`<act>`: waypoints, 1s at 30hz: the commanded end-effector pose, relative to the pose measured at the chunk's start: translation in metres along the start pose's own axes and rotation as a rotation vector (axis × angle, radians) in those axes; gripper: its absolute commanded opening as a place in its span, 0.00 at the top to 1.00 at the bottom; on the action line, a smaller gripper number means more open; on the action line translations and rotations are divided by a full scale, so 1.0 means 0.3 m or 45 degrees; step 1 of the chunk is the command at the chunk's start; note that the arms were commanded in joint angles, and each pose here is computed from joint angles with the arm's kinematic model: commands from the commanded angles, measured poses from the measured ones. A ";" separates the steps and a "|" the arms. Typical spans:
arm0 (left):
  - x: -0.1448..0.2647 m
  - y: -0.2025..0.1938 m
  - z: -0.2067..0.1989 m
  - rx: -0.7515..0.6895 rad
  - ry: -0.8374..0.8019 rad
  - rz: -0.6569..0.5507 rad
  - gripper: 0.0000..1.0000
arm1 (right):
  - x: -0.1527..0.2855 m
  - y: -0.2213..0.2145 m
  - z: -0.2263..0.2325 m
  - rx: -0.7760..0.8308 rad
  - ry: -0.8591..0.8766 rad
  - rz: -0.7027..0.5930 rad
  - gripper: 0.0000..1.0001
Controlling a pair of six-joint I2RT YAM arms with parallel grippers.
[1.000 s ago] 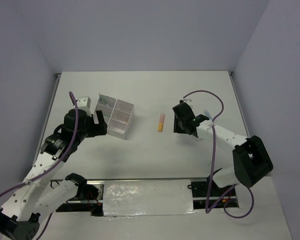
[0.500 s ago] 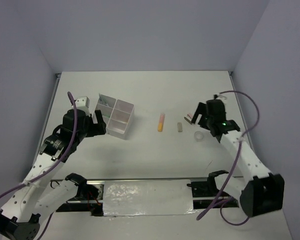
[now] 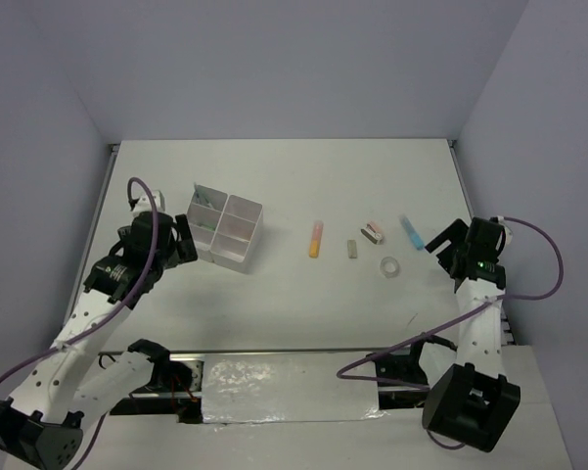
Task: Sort the stationery into containers
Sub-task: Pick up the stationery from the center of the board.
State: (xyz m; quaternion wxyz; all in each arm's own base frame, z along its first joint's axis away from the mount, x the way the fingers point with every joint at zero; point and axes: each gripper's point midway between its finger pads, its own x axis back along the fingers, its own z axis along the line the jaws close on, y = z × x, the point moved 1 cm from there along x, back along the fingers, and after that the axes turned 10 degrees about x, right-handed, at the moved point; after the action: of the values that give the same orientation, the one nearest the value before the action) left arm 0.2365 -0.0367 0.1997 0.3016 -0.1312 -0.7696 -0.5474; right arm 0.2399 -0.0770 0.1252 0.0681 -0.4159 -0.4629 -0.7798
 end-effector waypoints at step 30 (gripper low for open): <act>0.042 -0.150 -0.265 -0.264 -0.482 0.235 0.01 | 0.380 0.123 -0.035 -0.489 0.031 -0.505 0.09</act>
State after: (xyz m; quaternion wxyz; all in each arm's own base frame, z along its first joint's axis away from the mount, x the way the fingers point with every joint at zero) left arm 0.2324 -0.0886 0.1924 0.2464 -0.2477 -0.7536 -0.5569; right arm 0.1952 -0.0702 0.2250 -0.1280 -0.2786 -0.4205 -0.8539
